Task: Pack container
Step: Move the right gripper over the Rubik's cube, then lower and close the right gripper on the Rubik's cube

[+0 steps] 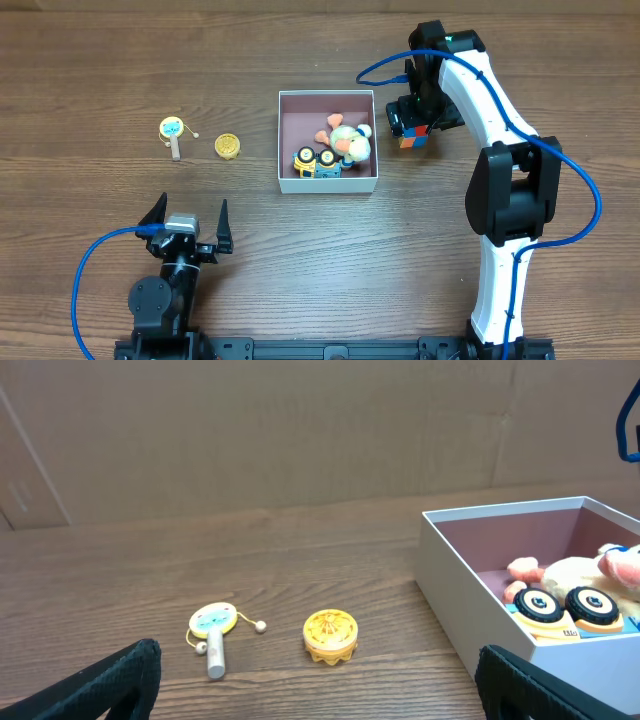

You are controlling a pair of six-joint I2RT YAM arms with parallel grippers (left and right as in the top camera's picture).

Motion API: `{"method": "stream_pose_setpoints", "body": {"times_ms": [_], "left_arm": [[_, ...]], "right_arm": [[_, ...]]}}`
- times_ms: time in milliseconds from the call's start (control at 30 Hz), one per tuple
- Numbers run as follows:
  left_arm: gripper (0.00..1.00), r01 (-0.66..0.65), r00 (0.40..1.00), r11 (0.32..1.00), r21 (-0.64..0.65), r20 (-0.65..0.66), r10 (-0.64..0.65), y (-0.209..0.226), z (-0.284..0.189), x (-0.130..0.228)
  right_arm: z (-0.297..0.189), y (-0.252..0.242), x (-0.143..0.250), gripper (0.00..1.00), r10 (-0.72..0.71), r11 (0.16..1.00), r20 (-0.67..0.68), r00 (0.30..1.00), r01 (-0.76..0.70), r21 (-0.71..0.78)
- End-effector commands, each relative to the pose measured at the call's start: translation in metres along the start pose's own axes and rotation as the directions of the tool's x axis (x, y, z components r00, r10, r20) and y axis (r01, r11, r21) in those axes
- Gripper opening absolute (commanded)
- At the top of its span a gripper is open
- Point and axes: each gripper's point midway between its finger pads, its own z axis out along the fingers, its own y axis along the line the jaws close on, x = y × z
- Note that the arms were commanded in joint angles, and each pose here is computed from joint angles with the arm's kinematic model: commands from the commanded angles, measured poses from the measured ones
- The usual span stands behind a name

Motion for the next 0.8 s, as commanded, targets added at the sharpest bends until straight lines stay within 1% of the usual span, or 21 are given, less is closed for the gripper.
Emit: {"method": "stream_pose_setpoints", "body": {"times_ms": [0,100,333,767], "left_arm": [[1.00,0.010,1.000,1.000,-0.019,0.003,-0.010,0.004,0.000,0.001],[1.00,0.010,1.000,1.000,-0.019,0.003,-0.010,0.004,0.000,0.001],[1.00,0.010,1.000,1.000,-0.019,0.003,-0.010,0.004,0.000,0.001],[1.00,0.010,1.000,1.000,-0.019,0.003,-0.010,0.004,0.000,0.001]], "right_arm": [[-0.005,-0.004,-0.001,1.00,0.001,1.000,0.015,1.000,-0.002,0.009],[0.003,-0.004,-0.002,1.00,0.001,1.000,0.005,1.000,-0.001,0.009],[0.005,-0.004,-0.017,1.00,0.002,1.000,0.061,0.998,-0.003,0.009],[0.005,0.001,-0.017,0.98,0.003,1.000,0.062,0.998,-0.001,-0.024]]}}
